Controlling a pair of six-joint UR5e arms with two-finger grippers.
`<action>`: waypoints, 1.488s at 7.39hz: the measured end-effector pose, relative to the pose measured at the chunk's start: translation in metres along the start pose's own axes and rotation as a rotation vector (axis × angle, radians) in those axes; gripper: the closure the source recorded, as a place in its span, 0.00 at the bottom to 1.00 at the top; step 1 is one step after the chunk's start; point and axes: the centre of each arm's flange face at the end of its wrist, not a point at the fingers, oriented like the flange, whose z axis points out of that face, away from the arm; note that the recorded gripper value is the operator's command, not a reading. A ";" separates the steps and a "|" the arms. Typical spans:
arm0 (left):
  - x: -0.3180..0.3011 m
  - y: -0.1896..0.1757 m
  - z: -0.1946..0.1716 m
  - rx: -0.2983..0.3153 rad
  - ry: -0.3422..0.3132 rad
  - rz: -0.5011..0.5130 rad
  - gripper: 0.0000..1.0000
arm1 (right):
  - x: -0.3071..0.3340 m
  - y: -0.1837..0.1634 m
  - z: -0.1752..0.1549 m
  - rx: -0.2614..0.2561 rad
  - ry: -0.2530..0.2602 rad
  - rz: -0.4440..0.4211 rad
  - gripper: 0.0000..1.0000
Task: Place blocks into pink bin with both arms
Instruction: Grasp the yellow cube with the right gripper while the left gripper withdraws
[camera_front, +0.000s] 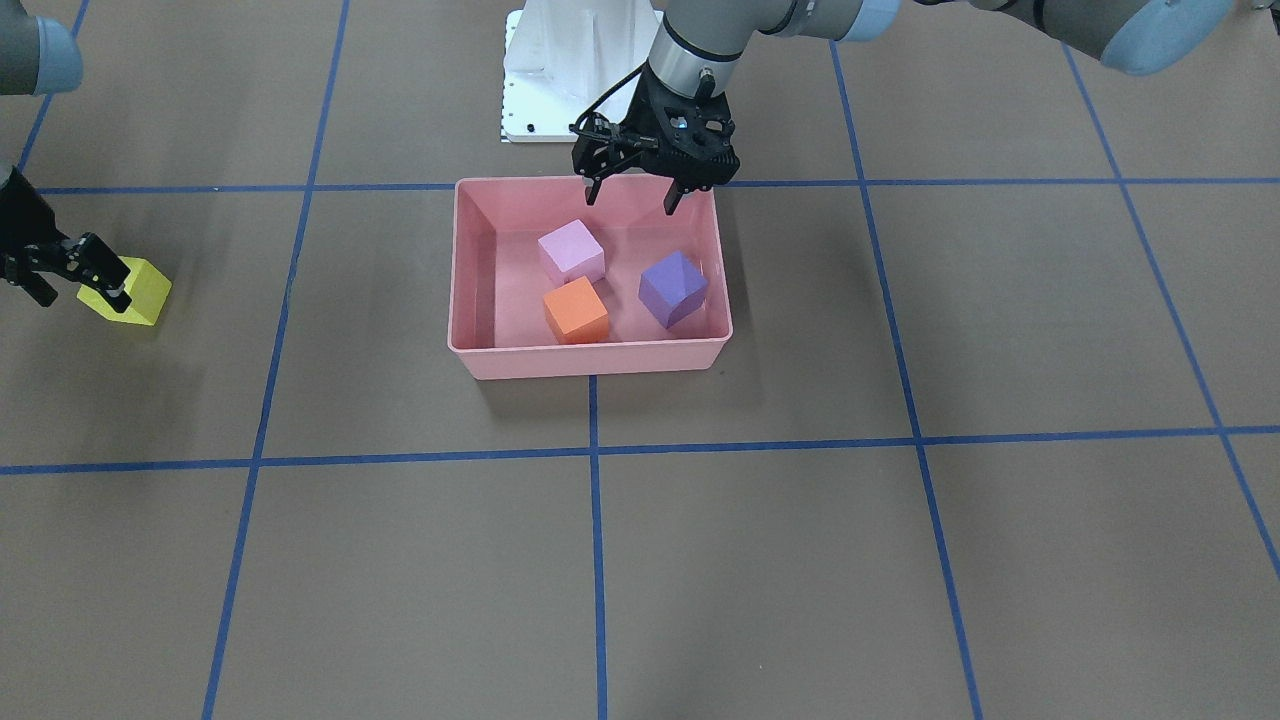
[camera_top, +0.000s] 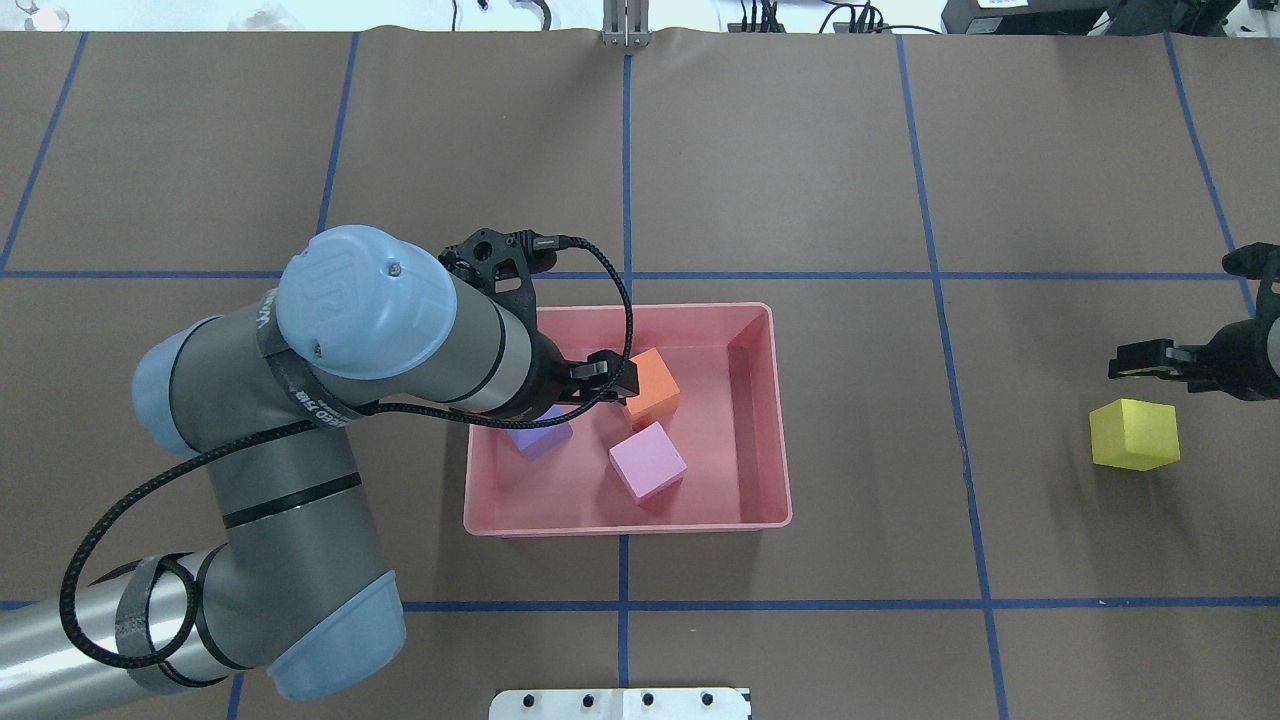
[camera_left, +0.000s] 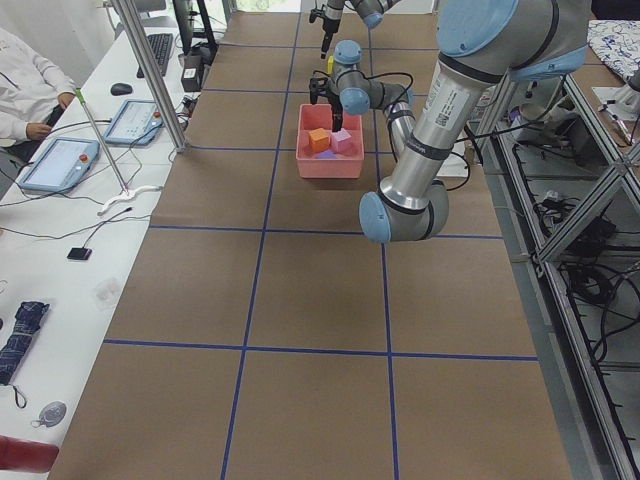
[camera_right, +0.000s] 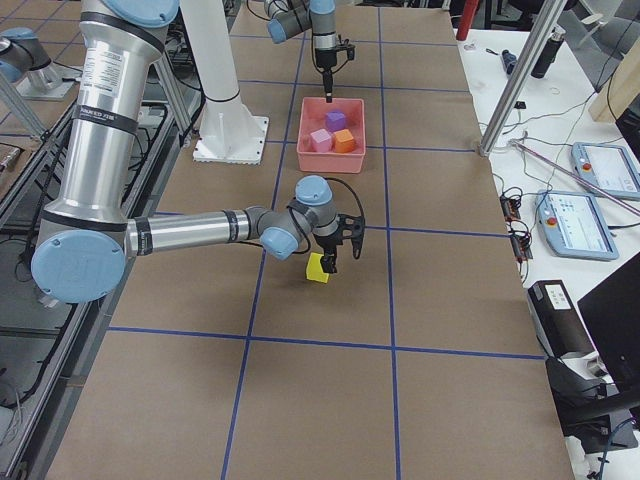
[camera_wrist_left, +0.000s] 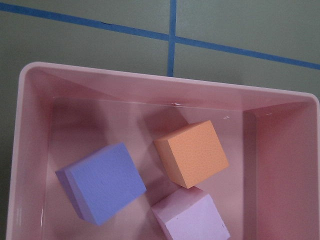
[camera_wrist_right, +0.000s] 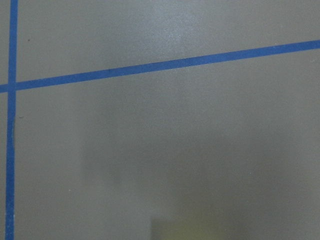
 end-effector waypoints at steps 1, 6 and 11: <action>0.000 0.001 0.001 -0.001 -0.001 0.001 0.00 | 0.000 0.009 0.006 0.004 0.014 -0.001 0.00; -0.004 0.005 0.006 -0.009 -0.010 0.003 0.00 | 0.007 0.038 0.022 -0.006 0.066 -0.026 0.02; -0.009 0.005 0.011 -0.010 -0.019 0.007 0.00 | -0.012 0.053 0.031 -0.033 0.053 -0.005 1.00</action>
